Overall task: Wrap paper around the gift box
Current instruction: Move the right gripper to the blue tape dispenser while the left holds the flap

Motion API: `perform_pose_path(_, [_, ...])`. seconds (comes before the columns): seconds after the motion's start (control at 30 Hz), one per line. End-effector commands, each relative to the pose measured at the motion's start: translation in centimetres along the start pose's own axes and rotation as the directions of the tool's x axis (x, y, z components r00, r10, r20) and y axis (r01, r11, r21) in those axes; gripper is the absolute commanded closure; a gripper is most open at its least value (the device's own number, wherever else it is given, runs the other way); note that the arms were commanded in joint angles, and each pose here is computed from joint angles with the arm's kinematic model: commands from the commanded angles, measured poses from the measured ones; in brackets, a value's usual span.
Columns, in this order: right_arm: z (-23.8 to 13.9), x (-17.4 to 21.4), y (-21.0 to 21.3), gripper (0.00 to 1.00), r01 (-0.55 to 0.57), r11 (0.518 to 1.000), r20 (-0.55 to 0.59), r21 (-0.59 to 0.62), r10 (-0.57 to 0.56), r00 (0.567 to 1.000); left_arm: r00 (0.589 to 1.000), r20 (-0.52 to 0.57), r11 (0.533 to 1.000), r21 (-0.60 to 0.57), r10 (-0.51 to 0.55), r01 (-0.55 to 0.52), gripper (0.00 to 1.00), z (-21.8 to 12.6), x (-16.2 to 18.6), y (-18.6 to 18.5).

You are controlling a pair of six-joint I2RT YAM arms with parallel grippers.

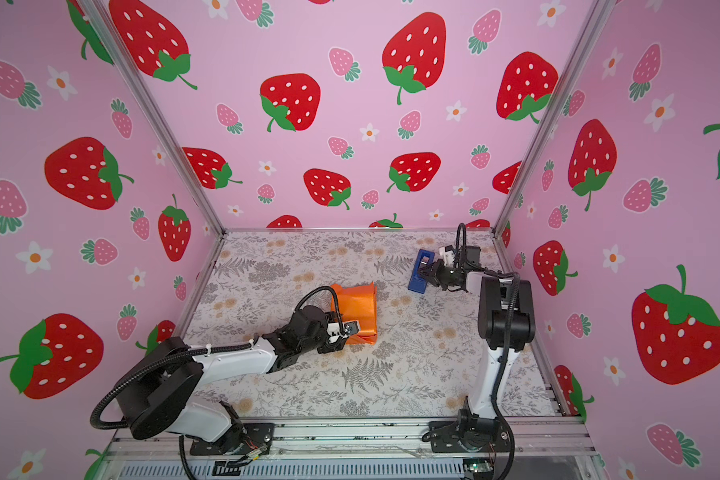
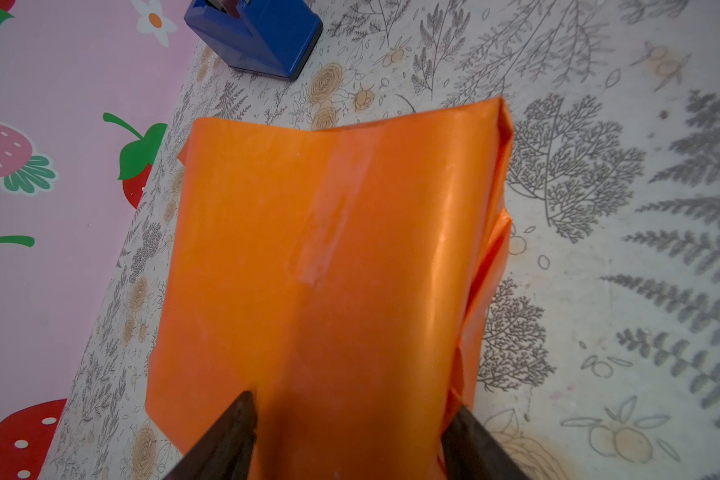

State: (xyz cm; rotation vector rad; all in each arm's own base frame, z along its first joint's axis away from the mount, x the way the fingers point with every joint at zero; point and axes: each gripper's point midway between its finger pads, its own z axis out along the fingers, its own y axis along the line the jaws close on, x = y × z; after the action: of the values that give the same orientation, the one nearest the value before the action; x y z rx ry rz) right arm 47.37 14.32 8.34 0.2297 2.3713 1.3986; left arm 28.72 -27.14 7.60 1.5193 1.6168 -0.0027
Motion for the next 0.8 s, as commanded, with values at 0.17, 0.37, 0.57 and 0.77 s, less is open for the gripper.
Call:
perform_pose_path(0.17, [0.4, -0.5, 0.0, 0.96, -0.028, 0.999, -0.012, -0.016, 0.028, 1.000, 0.999, -0.052, 0.999, 0.050, 0.000, 0.003, 0.30, -0.1, 1.2, -1.1])
perform_pose_path(0.37, [-0.6, -1.0, 2.0, 1.00, -0.002, 1.000, 0.015, -0.028, 0.003, 1.000, 0.999, -0.055, 0.999, 0.047, 0.002, 0.001, 0.30, -0.1, 1.3, -1.0])
perform_pose_path(0.57, [-2.2, 0.2, 4.3, 1.00, 0.016, 0.998, 0.012, -0.055, -0.015, 1.000, 0.998, -0.056, 0.999, 0.049, -0.005, 0.007, 0.30, -0.1, 1.3, -1.1])
perform_pose_path(0.77, [-2.7, 4.1, 5.1, 1.00, 0.007, 0.997, -0.043, -0.073, -0.010, 0.999, 0.998, -0.060, 0.999, 0.045, -0.005, 0.008, 0.30, 0.0, 1.4, -1.0])
